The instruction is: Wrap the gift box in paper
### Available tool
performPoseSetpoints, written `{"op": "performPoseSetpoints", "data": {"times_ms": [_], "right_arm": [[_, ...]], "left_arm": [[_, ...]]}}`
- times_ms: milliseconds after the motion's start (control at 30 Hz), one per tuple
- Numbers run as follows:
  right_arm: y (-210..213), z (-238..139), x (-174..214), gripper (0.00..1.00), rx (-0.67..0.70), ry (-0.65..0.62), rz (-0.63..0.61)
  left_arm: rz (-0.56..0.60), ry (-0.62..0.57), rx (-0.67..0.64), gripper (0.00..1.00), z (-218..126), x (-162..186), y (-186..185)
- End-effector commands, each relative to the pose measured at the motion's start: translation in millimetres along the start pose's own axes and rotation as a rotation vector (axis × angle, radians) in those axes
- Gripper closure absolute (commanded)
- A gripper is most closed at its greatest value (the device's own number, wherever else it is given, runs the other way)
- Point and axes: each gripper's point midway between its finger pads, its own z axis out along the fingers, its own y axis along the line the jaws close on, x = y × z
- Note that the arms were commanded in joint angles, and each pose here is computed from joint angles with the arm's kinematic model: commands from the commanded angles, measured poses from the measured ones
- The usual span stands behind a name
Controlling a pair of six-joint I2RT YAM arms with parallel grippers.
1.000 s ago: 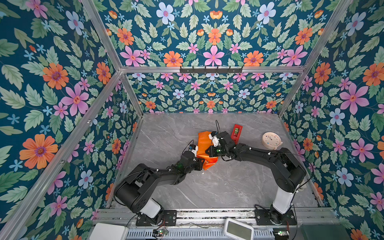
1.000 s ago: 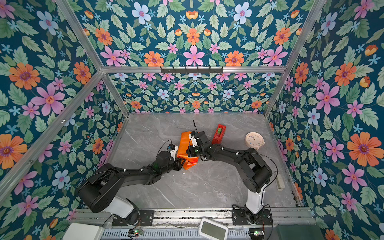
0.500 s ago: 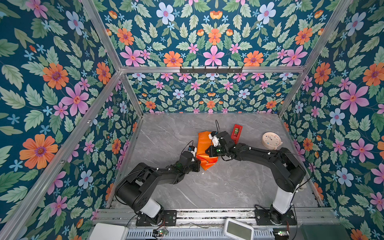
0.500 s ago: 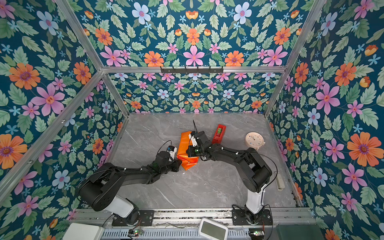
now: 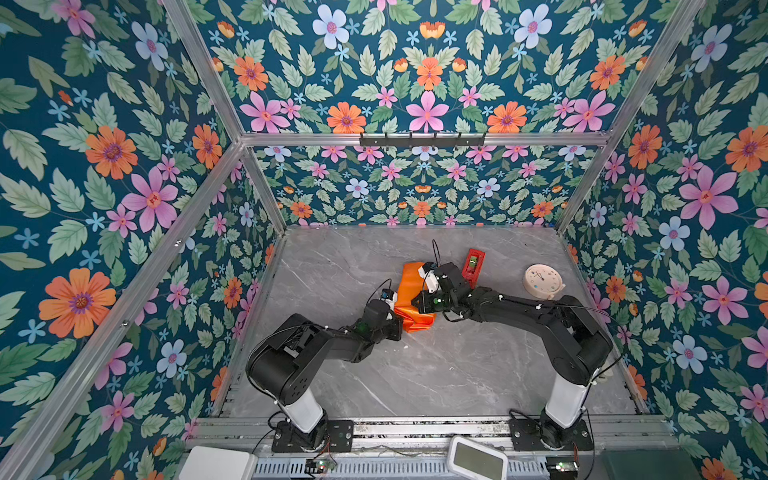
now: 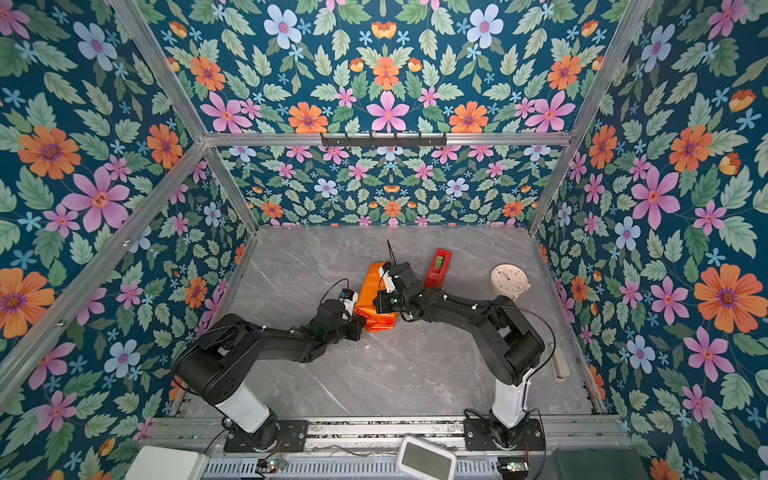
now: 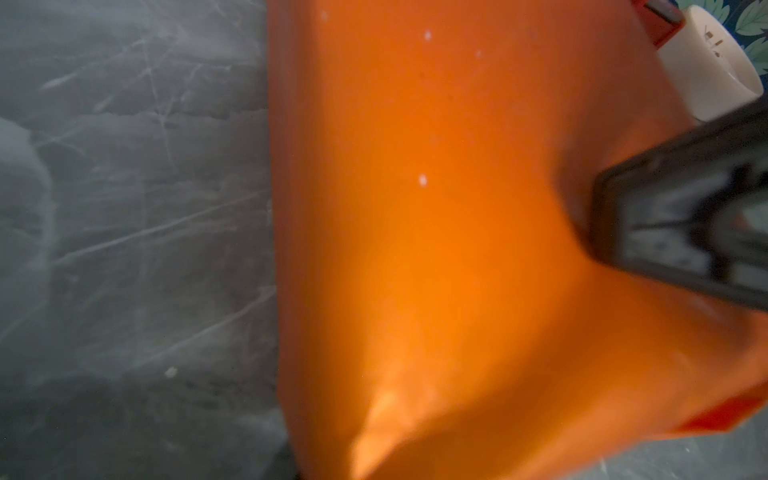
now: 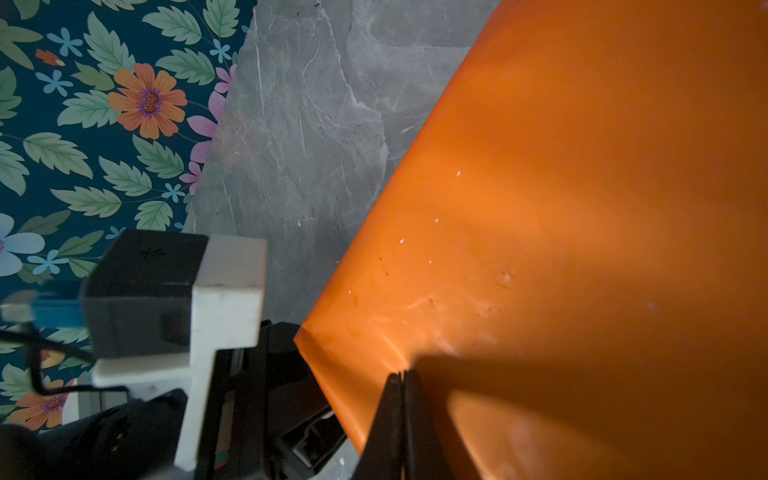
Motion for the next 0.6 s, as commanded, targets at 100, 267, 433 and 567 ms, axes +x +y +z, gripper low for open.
{"op": "performPoseSetpoints", "data": {"times_ms": [100, 267, 433, 567], "right_arm": [[-22, 1, 46, 0.94, 0.081, 0.170, 0.055], [-22, 2, 46, 0.94, 0.081, 0.170, 0.056], [-21, 3, 44, 0.94, 0.078, 0.168, 0.056], [-21, 3, 44, 0.94, 0.077, 0.169, 0.057]], "left_arm": [[0.009, -0.022, 0.049, 0.79, -14, -2, -10], [0.013, 0.003, 0.077, 0.79, -20, 10, -15], [0.039, 0.057, 0.101, 0.82, -13, 26, -24], [0.056, 0.092, 0.133, 0.83, -8, 36, -34]]}}
